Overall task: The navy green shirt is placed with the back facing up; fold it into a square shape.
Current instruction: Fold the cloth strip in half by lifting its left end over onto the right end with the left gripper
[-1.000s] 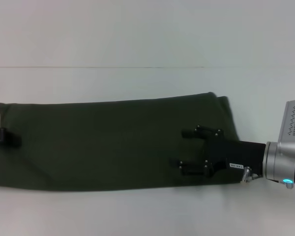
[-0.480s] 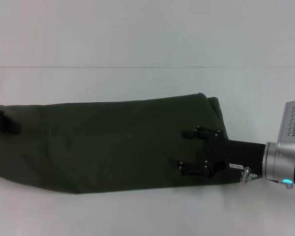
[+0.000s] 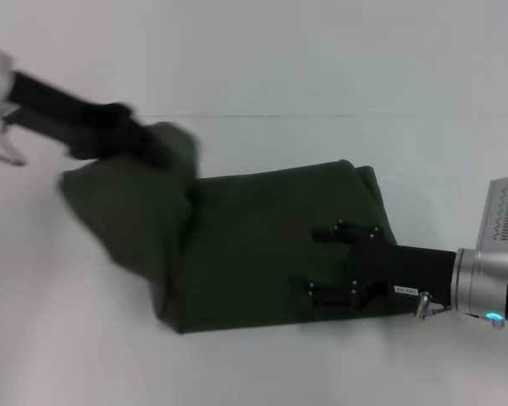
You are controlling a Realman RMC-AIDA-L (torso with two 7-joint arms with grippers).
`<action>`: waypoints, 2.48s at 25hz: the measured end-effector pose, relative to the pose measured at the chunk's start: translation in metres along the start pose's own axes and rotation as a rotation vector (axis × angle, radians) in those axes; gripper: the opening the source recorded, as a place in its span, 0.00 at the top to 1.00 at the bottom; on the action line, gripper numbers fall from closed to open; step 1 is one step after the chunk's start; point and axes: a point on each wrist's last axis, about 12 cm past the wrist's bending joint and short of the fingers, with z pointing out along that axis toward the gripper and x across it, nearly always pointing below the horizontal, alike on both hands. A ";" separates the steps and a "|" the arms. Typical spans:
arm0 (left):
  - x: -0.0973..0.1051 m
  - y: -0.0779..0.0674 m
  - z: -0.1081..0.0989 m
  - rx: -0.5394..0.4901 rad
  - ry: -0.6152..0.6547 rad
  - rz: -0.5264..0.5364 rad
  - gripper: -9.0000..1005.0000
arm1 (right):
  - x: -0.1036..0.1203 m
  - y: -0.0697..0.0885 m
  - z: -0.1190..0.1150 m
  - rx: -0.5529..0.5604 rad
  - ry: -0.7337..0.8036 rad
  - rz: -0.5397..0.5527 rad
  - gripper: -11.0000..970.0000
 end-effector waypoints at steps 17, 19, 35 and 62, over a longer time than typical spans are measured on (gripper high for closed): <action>0.015 -0.010 0.116 0.282 -0.160 -0.215 0.84 | 0.007 0.005 -0.005 -0.005 -0.005 0.026 0.07; 0.020 -0.006 0.119 0.289 -0.178 -0.223 0.83 | 0.007 0.005 -0.006 -0.005 -0.006 0.027 0.07; 0.042 -0.010 0.161 0.355 -0.287 -0.132 0.78 | 0.033 0.012 -0.044 0.107 -0.048 0.124 0.07; 0.025 -0.046 0.179 0.322 -0.231 0.147 0.11 | 0.045 0.019 -0.055 0.133 -0.052 0.166 0.07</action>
